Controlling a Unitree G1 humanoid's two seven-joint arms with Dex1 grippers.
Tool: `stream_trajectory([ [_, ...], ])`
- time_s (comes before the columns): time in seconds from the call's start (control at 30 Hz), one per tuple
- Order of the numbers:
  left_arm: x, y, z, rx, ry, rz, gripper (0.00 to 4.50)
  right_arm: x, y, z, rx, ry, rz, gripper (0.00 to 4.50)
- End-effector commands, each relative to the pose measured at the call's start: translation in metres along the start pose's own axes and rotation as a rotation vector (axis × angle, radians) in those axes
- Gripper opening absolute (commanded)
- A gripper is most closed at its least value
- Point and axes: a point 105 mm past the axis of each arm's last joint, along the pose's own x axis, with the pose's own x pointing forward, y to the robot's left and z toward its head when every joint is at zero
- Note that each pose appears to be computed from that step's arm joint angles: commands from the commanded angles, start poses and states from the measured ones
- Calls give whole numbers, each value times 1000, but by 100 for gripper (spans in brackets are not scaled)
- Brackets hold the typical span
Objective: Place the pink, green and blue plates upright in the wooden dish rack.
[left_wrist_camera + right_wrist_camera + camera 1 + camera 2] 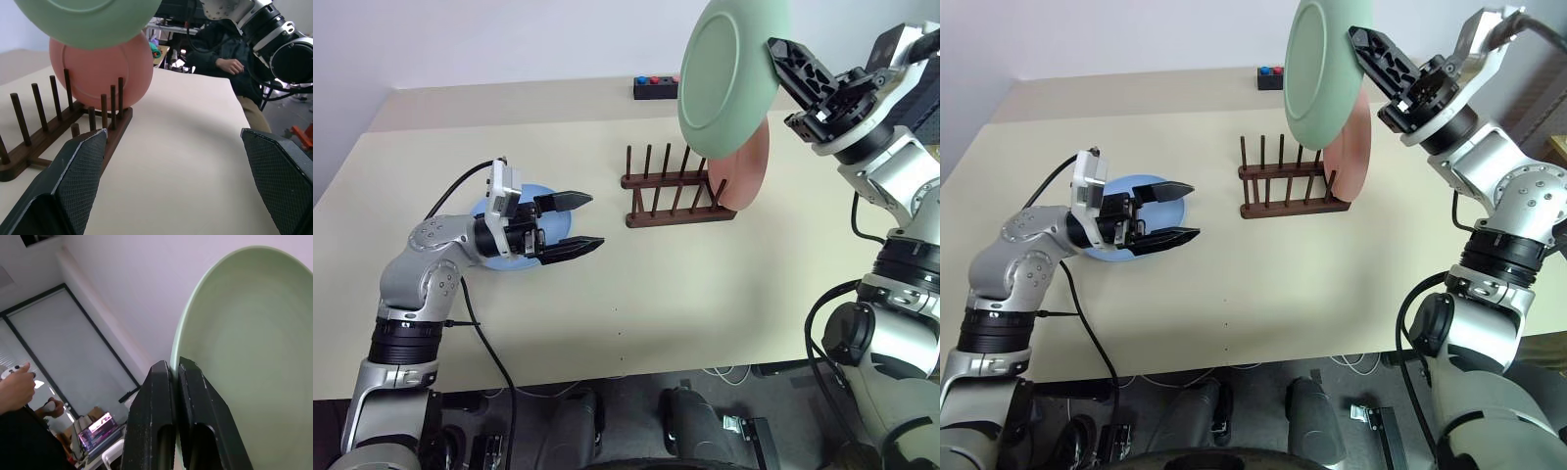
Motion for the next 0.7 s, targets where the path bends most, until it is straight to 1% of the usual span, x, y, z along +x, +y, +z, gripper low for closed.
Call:
stream_trajectory([
  [0.03, -3, 0, 14, 50, -22, -3, 450, 4, 5, -3, -38, -3, 21, 5],
  [0.17, -3, -2, 12, 48, -21, -5, 450, 4, -3, -10, -50, 2, -14, 5],
  [0.37, -4, -3, 12, 65, -1, -18, 450, 3, -10, -14, -65, 0, -52, 5],
  [0.7, -3, -4, 13, 69, -3, -21, 450, -3, -23, -20, -72, 13, -105, 5],
])
